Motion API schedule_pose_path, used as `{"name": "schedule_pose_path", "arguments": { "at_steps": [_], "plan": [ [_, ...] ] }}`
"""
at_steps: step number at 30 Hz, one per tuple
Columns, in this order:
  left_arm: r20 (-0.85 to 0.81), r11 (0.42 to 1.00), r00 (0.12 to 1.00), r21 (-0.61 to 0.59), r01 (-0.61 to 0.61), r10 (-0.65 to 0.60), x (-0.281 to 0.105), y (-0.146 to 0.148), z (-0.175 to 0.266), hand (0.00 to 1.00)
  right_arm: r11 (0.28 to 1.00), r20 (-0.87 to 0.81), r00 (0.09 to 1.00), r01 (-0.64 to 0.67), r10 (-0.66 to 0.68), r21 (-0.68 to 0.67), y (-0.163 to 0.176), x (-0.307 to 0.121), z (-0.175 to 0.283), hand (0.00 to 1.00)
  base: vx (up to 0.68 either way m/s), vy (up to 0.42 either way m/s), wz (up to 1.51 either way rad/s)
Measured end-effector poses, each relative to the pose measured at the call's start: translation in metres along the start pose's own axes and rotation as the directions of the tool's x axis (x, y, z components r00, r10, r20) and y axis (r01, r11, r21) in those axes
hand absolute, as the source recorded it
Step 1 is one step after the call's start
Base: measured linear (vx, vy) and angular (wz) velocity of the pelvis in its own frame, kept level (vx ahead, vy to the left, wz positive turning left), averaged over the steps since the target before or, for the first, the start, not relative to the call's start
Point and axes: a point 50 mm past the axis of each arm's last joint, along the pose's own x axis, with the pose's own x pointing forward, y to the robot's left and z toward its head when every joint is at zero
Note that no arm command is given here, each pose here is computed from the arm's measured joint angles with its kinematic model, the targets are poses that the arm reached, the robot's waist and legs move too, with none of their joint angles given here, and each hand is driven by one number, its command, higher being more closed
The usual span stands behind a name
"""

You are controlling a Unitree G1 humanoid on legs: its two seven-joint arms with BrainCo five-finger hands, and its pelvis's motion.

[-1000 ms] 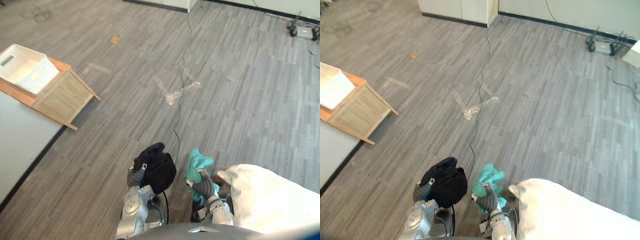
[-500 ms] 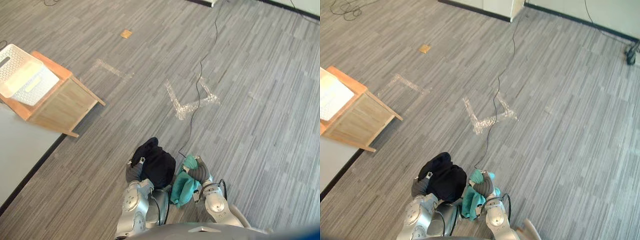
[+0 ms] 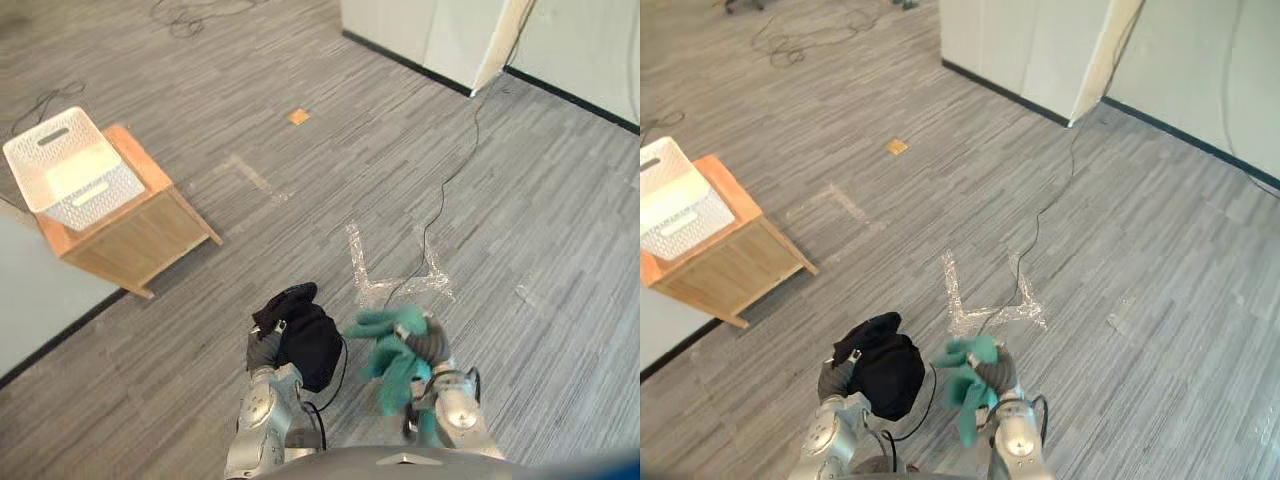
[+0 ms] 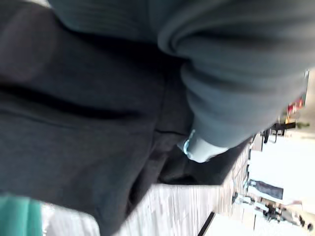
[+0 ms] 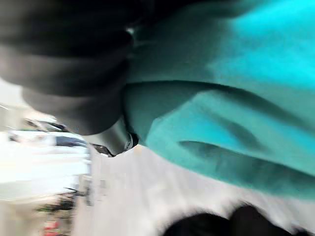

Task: Tidy the bed and pick cloth on bed and put in laundry

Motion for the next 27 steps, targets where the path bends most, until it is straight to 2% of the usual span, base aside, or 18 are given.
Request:
{"name": "schedule_pose_path", "arguments": {
  "at_steps": [3,6,7,9,10,12,14,16,20,27],
  "plan": [
    [0.005,0.999,0.999,-0.014,0.037,-0.037,-0.004,-0.009,0.001,1.00,1.000,-0.028,1.000,-0.004,0.003,-0.006,-0.001,-0.005,-0.005,1.00,0.30,-0.367,0.55],
    [0.031,0.999,0.999,-0.031,0.026,-0.025,-0.004,-0.006,0.005,1.00,0.990,-0.025,0.989,-0.142,0.143,0.010,0.030,-0.013,-0.003,1.00,0.27,-0.351,0.99],
    [0.019,0.999,1.000,-0.037,0.016,-0.015,-0.005,-0.005,0.002,1.00,0.974,-0.001,0.974,-0.225,0.225,0.001,0.045,-0.009,0.002,1.00,0.19,-0.251,0.72],
    [0.002,0.999,1.000,-0.048,0.011,-0.011,-0.005,-0.004,0.000,1.00,0.964,0.038,0.963,-0.266,0.266,-0.017,0.047,0.001,0.010,1.00,0.14,-0.254,0.78],
    [-0.004,0.998,1.000,-0.057,0.007,-0.008,-0.005,-0.003,-0.001,1.00,0.967,0.044,0.966,-0.252,0.253,-0.021,0.042,0.004,0.011,1.00,0.24,-0.396,0.94],
    [-0.022,0.997,1.000,-0.071,0.006,-0.008,-0.008,0.001,-0.004,1.00,0.992,0.016,0.992,-0.127,0.127,-0.021,0.003,0.014,0.004,1.00,0.25,-0.324,0.52],
    [-0.056,0.998,0.998,-0.059,-0.001,-0.002,-0.017,0.014,-0.014,1.00,0.999,-0.055,0.998,0.029,-0.031,-0.046,-0.053,0.030,-0.016,1.00,0.26,-0.172,-0.06],
    [-0.060,0.998,0.998,-0.064,-0.005,0.001,-0.019,0.020,-0.015,1.00,0.987,-0.070,0.986,0.147,-0.152,-0.065,-0.085,0.040,-0.017,1.00,0.27,-0.086,-0.18],
    [-0.028,0.996,0.998,-0.078,-0.051,0.049,-0.015,0.032,-0.008,1.00,0.981,-0.040,0.980,0.196,-0.196,-0.003,-0.084,0.047,-0.009,1.00,0.30,-0.060,-0.07],
    [0.068,0.994,0.997,-0.105,-0.024,0.032,-0.013,0.027,0.016,1.00,0.933,-0.025,0.936,0.353,-0.352,0.075,-0.100,0.044,-0.003,1.00,0.44,0.108,0.05]
  ]
}}
